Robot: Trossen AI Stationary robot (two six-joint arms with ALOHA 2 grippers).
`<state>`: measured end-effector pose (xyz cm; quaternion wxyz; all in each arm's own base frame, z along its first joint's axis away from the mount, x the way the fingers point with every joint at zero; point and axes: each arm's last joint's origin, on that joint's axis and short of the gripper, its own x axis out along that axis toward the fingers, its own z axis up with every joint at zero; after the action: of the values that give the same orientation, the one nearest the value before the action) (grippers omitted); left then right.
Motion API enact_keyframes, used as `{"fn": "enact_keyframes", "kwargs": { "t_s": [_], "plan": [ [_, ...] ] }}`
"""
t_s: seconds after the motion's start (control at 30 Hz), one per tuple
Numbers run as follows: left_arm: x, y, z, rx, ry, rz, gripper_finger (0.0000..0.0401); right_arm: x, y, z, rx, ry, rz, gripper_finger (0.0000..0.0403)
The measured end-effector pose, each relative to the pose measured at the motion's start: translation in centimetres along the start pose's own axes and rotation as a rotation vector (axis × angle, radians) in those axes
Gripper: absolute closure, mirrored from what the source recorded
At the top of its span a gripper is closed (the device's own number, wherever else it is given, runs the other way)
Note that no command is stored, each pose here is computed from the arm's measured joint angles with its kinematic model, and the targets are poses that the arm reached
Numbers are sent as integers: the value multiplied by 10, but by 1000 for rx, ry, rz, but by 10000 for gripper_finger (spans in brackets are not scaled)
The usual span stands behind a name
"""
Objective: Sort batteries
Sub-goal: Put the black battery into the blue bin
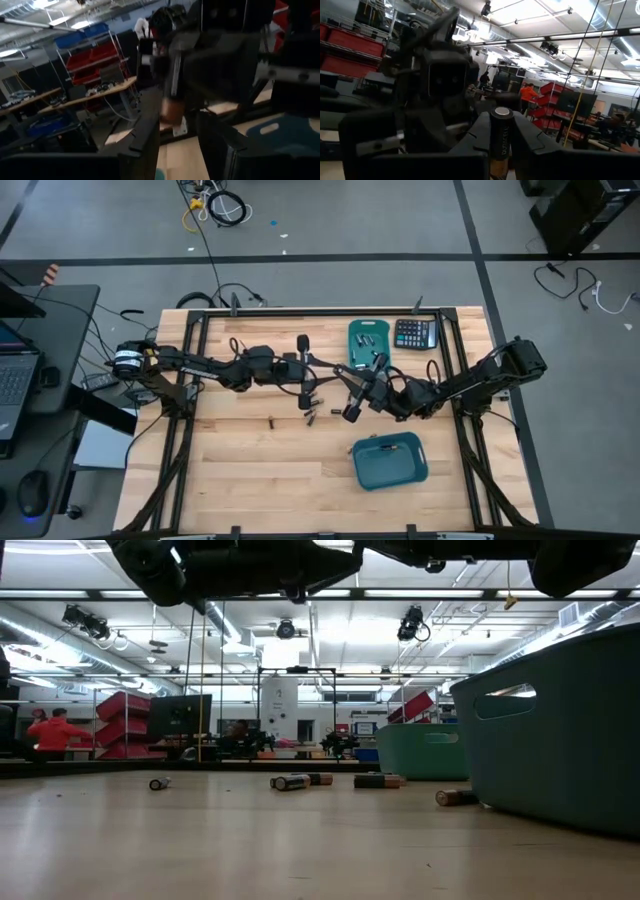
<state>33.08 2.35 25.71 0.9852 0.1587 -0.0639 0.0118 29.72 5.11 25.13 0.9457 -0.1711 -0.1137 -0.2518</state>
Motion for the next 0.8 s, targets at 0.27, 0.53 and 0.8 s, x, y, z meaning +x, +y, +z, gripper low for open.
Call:
{"fn": "enact_keyframes", "kwargs": {
  "t_s": [0.27,0.53,0.8],
  "plan": [
    [-1,1,-10,3,133,103,271,-21,10,22,-49,15,-64,367],
    [-2,1,-15,3,210,156,271,-56,17,58,3,46,2,367],
    [-2,-2,1,-28,86,168,272,-82,9,79,135,109,156,367]
  ]
}}
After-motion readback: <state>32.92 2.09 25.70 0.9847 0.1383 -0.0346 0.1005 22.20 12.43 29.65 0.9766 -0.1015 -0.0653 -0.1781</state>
